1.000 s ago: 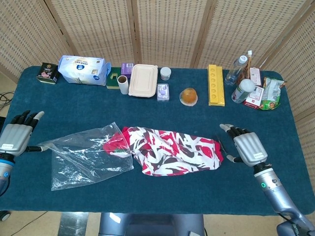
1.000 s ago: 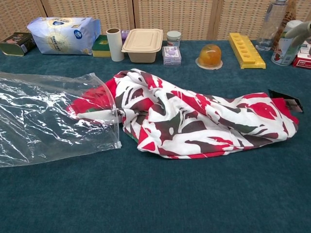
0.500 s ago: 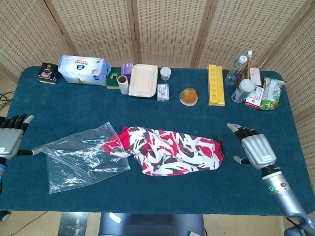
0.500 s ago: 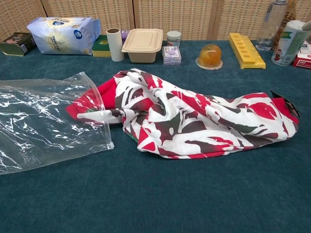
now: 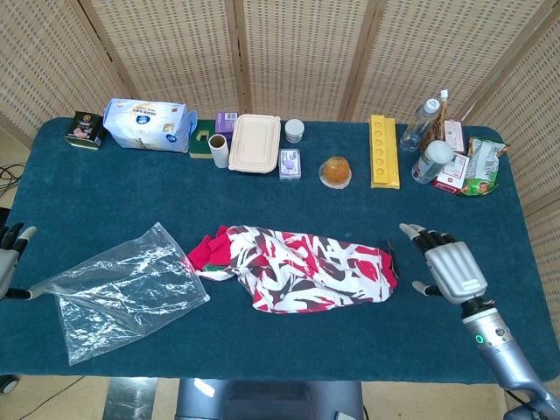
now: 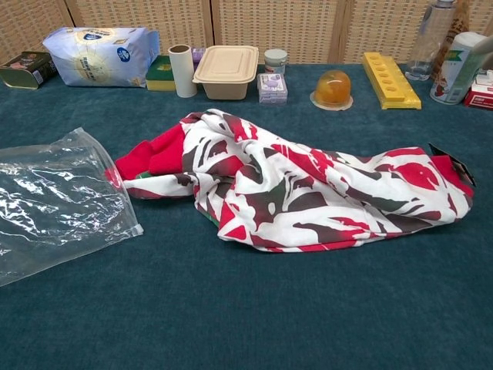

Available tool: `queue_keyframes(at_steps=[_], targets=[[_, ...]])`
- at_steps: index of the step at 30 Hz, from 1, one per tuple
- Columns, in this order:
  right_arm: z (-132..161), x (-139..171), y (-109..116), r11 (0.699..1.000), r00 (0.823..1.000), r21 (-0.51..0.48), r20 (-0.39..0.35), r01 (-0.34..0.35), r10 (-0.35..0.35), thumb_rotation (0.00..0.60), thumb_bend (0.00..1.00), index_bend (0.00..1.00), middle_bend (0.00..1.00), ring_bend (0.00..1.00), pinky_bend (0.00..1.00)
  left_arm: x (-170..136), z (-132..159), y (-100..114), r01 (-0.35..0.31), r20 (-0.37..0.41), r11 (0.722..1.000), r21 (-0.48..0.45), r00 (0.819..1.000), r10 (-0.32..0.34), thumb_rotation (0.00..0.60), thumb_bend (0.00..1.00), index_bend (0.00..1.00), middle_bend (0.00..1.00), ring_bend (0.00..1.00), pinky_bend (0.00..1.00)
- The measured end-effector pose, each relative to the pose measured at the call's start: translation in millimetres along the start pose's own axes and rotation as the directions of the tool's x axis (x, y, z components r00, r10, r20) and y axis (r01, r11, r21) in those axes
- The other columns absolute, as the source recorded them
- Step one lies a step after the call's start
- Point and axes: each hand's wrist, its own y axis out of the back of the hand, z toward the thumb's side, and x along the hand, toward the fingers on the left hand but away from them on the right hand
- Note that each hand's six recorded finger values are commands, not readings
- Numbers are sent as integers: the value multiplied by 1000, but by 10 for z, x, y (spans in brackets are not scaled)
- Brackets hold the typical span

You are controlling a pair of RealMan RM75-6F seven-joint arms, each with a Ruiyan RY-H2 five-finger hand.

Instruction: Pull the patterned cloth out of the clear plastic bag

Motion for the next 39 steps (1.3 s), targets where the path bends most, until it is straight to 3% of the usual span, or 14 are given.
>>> queue_keyframes(at_steps=[14, 21, 28, 34, 39], targets=[[40, 7, 0, 1000, 1000, 3, -5, -4, 4, 600, 82, 95, 196, 310, 368, -143, 379, -1, 32, 161, 997, -64, 987, -21, 517, 0, 0, 0, 0, 51], [14, 37, 6, 1000, 1000, 2, 2, 0, 0, 599, 83, 94, 201, 315, 368, -267, 480, 166, -41, 211, 985, -165, 974, 76, 515, 0, 0, 0, 0, 51], [1, 113, 12, 1000, 1000, -15, 10, 13, -13, 600, 82, 95, 204, 316, 368, -481, 231, 265, -157, 129, 953, -259, 972, 195, 515, 0, 0, 0, 0, 51], [-3, 176, -9, 1000, 1000, -21, 18, 17, -16, 600, 82, 95, 204, 316, 367, -576, 123, 172, -139, 106, 926, -351, 977, 187, 518, 0, 0, 0, 0, 51], [7, 211, -9, 999, 999, -14, 27, 31, -31, 599, 82, 95, 208, 317, 365, -633, 19, 183, -218, 54, 931, -292, 968, 244, 522, 0, 0, 0, 0, 51]])
